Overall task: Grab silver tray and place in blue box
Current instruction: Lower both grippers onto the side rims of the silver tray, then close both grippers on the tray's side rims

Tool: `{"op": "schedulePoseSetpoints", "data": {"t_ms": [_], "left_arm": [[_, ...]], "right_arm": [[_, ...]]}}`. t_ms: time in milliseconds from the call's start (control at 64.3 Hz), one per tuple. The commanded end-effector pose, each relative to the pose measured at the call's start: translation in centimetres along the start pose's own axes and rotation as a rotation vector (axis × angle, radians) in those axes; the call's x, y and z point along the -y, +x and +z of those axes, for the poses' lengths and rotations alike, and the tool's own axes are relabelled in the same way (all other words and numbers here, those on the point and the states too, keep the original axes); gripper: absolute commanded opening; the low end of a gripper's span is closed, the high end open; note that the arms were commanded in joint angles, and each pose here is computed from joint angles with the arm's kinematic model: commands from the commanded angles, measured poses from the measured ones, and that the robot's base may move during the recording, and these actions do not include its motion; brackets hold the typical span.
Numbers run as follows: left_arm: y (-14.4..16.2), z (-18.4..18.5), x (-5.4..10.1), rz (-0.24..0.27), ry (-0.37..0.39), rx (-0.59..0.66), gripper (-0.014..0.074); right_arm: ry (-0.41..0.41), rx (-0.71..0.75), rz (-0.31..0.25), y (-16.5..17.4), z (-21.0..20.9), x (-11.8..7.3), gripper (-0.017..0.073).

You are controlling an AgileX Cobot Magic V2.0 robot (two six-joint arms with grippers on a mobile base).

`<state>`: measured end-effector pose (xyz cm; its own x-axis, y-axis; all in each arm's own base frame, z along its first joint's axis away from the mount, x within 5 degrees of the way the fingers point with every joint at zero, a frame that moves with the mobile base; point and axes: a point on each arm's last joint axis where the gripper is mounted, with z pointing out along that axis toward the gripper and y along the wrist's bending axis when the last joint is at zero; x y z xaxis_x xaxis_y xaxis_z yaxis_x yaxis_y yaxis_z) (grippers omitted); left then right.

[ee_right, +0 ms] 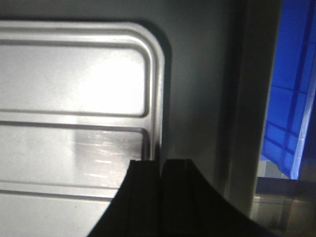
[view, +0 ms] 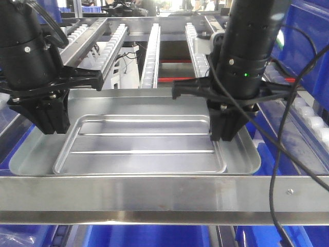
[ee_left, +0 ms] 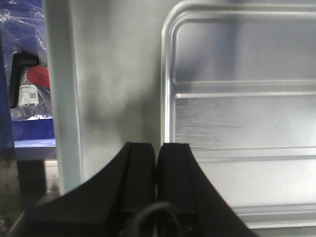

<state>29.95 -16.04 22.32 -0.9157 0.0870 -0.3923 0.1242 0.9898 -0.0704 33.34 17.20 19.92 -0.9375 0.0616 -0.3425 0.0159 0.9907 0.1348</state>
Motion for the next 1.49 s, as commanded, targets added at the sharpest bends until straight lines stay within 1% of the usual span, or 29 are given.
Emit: {"op": "schedulePoseSetpoints", "data": {"t_ms": [0,109,187,327,1120,1135,1259,1337,1477], "left_arm": [[-1.2,-1.9,0.6,-0.001,0.045,0.095,-0.0006],[-1.2,-1.6,0.6,0.000,0.045,0.093,-0.0006],[-1.2,-1.2,0.6,0.001,0.040,0.082,-0.0006],[-1.0,-0.9,0.7,-0.007,0.040,0.062,-0.0006],[-1.1,-0.9,0.7,-0.011,0.044,0.064,-0.0006],[-0.9,-0.9,1.1,-0.064,0.087,0.048,0.0370],[-1.0,-0.9,1.0,-0.062,0.082,0.048,0.0370],[-1.1,-0.9,0.7,-0.044,0.064,0.057,0.0370],[-1.3,-0.6,0.8,-0.044,0.070,0.072,0.0370]], "right_arm": [[-0.058,0.100,-0.011,-1.3,-2.3,-0.6,0.0184],[-0.064,0.109,-0.011,-1.4,-2.3,-0.7,0.0342],[-0.062,0.106,-0.011,-1.3,-2.3,-0.7,0.0388],[-0.060,0.103,-0.011,-1.3,-2.3,-0.7,0.0382],[-0.063,0.102,-0.007,-1.3,-2.3,-0.7,0.0382],[-0.063,0.102,-0.006,-1.3,-2.3,-0.7,0.0382],[-0.063,0.102,-0.006,-1.3,-2.3,-0.7,0.0382],[-0.063,0.102,-0.006,-1.3,-2.3,-0.7,0.0382],[-0.066,0.106,-0.006,-1.3,-2.3,-0.7,0.0382]]}}
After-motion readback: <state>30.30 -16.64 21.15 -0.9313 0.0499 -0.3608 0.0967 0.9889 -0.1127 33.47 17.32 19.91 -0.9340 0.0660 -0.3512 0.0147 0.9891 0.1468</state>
